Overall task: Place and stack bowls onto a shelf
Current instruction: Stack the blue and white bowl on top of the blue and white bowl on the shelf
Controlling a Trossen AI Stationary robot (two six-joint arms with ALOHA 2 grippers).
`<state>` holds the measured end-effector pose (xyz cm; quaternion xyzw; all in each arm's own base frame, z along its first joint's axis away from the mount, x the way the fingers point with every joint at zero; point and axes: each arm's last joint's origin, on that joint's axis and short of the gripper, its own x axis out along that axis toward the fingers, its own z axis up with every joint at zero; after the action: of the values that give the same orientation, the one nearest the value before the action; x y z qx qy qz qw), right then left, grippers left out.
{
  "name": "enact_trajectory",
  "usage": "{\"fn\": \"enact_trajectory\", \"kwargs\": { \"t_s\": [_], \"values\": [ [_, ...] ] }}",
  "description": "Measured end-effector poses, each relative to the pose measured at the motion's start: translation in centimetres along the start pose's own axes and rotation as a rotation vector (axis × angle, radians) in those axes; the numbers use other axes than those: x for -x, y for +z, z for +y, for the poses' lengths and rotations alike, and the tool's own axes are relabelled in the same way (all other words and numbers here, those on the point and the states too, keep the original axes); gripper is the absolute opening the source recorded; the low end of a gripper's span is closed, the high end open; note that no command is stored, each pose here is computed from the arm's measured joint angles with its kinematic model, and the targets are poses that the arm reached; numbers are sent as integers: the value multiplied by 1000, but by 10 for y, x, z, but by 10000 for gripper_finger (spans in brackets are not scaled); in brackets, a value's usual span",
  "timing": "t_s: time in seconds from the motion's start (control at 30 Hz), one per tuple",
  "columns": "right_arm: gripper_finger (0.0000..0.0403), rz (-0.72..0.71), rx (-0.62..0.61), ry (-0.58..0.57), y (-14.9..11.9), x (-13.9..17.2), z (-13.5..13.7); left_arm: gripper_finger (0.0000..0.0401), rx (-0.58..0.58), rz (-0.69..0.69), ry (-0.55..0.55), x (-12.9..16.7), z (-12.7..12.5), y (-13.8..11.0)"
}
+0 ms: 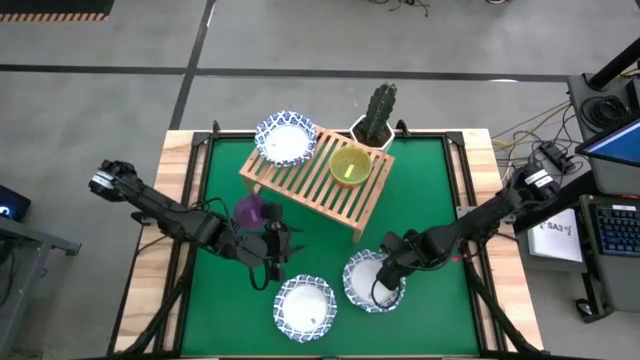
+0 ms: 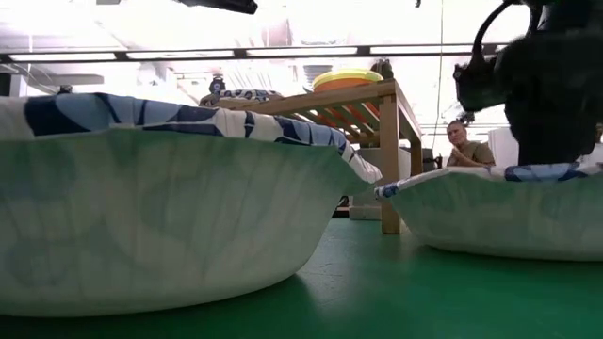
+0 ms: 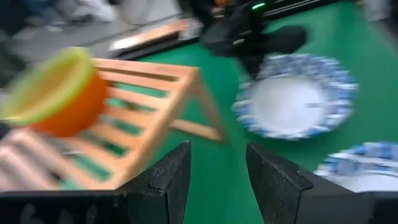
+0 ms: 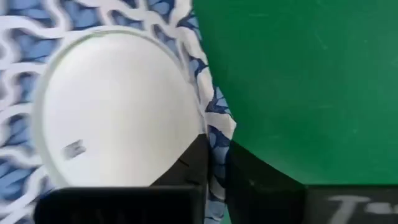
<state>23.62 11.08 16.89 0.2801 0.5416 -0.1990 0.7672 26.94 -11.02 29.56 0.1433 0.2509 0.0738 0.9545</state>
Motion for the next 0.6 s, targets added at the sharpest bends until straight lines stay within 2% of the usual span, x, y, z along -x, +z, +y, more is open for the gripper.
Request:
{"fn": "enact_trajectory", "kwargs": {
  "t_s": [0.13,0.33,0.43,0.6],
  "values": [
    [10,35,19,83,1,17,0,136,-47,-2,183,13,7,1],
    [9,10,91,340,9,71,10,130,-32,-62,200,39,22,6],
    [9,-94,165,456,18,98,18,126,-20,-83,206,48,29,0],
    [9,-332,297,517,39,137,32,121,24,-149,240,58,37,-16]
  ]
}}
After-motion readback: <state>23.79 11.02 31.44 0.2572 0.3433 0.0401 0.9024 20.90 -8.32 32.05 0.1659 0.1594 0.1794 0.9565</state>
